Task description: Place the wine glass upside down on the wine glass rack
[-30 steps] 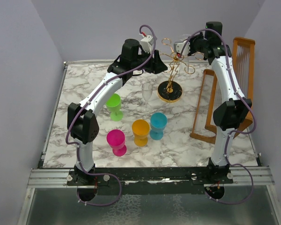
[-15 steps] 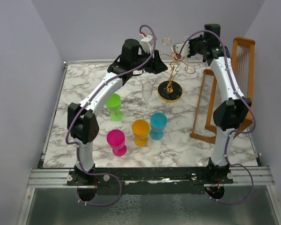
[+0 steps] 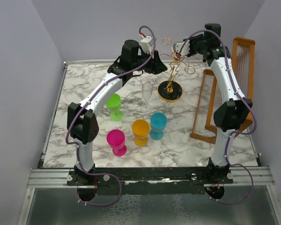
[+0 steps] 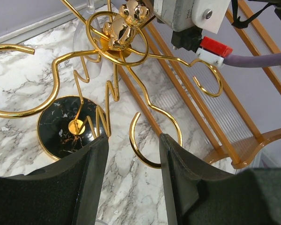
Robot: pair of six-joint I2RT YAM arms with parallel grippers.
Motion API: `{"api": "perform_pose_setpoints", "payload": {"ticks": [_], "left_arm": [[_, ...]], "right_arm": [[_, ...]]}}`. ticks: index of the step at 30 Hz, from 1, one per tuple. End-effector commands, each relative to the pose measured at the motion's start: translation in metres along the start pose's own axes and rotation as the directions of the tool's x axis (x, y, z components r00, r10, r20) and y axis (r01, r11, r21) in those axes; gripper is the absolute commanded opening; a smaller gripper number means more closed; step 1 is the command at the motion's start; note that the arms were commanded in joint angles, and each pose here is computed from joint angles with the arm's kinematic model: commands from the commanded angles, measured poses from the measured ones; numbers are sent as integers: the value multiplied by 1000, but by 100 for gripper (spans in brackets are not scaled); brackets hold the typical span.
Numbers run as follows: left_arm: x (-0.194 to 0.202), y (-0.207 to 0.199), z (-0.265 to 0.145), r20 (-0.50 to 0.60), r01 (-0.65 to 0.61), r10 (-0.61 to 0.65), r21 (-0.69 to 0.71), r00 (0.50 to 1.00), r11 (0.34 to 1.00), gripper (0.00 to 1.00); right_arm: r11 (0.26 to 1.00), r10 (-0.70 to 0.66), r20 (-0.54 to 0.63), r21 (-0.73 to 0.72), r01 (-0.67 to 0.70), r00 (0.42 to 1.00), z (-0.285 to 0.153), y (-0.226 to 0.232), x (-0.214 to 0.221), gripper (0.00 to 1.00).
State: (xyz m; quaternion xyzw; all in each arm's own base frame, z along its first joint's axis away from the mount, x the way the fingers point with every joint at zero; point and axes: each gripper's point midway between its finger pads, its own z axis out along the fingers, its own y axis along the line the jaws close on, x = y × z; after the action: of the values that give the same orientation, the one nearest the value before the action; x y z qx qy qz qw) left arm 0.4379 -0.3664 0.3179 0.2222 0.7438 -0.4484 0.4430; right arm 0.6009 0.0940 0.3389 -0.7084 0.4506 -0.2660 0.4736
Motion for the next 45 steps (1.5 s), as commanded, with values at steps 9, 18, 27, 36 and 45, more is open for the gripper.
{"api": "perform_pose_setpoints", "payload": {"ticks": [9,18,27,36,45], "left_arm": [[-12,-10,-14,33,-37,37,8,999,999,50],[-11,-10,-17,33,-36,36,9,999,999,50],[-11,-12,-22,39,-36,36,7,999,999,50],[-9,-14,-25,40,-36,36,8,999,999,50],[-9,-15,-27,44,-37,37,8,998,999,50]], "right_arm": [[997,40,3,63,-40,999,-29,-28,-6,31],[995,53,10,78,-54,999,-38,-35,-10,31],[996,62,9,60,-62,998,-39,-29,-11,31],[997,70,-7,31,-70,998,-39,-18,-8,32],[997,76,-24,11,-76,997,-37,-9,-6,34]]}}
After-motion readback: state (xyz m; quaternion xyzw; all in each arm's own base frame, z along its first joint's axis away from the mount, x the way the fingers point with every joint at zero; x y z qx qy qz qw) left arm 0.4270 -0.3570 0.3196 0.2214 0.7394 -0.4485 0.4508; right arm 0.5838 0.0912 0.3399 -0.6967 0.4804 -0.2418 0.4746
